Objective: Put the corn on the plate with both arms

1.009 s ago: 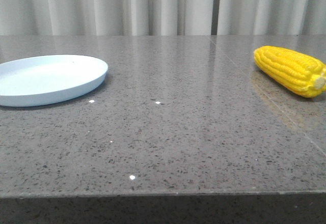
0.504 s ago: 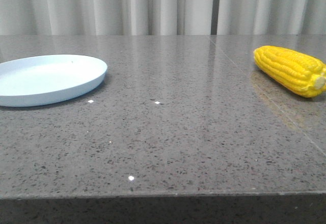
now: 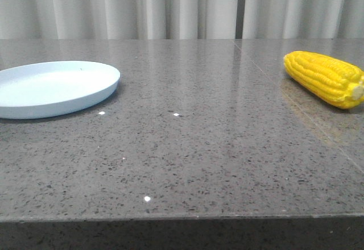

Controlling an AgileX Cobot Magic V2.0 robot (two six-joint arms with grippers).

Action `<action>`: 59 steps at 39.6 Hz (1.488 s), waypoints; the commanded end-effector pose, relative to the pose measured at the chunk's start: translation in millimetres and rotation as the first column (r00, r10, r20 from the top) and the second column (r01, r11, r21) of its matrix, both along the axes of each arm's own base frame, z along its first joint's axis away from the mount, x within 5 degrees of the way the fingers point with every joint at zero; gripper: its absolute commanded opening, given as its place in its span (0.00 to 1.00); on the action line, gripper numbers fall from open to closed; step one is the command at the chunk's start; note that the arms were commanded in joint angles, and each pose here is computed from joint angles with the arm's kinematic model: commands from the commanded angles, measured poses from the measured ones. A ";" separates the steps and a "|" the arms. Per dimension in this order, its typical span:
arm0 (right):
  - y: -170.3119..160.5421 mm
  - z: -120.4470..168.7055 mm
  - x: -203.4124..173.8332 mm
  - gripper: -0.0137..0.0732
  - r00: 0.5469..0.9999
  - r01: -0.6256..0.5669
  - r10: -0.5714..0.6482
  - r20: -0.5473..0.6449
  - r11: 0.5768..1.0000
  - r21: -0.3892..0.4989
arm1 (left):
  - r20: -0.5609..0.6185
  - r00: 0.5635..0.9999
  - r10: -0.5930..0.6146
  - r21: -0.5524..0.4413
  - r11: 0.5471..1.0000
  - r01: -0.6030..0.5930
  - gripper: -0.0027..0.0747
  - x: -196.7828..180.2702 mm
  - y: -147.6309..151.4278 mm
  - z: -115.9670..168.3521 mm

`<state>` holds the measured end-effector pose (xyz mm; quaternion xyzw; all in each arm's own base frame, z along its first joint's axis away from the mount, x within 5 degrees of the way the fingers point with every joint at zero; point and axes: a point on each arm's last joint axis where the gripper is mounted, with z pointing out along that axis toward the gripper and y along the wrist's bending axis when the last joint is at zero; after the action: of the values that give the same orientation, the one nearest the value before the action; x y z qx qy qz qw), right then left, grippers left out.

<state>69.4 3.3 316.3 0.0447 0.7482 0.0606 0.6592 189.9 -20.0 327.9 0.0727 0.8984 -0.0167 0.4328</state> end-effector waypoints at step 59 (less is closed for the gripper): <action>-1.4 18.0 0.9 0.86 0.995 0.016 -0.014 0.100 1.000 -0.019 | -0.199 0.977 -0.078 -0.285 0.958 0.019 0.01 122.3 -42.9 16.8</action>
<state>69.3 3.3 317.1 0.0446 0.7474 0.0607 0.6601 316.5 -51.3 304.0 0.0359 0.9522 -0.1106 0.2824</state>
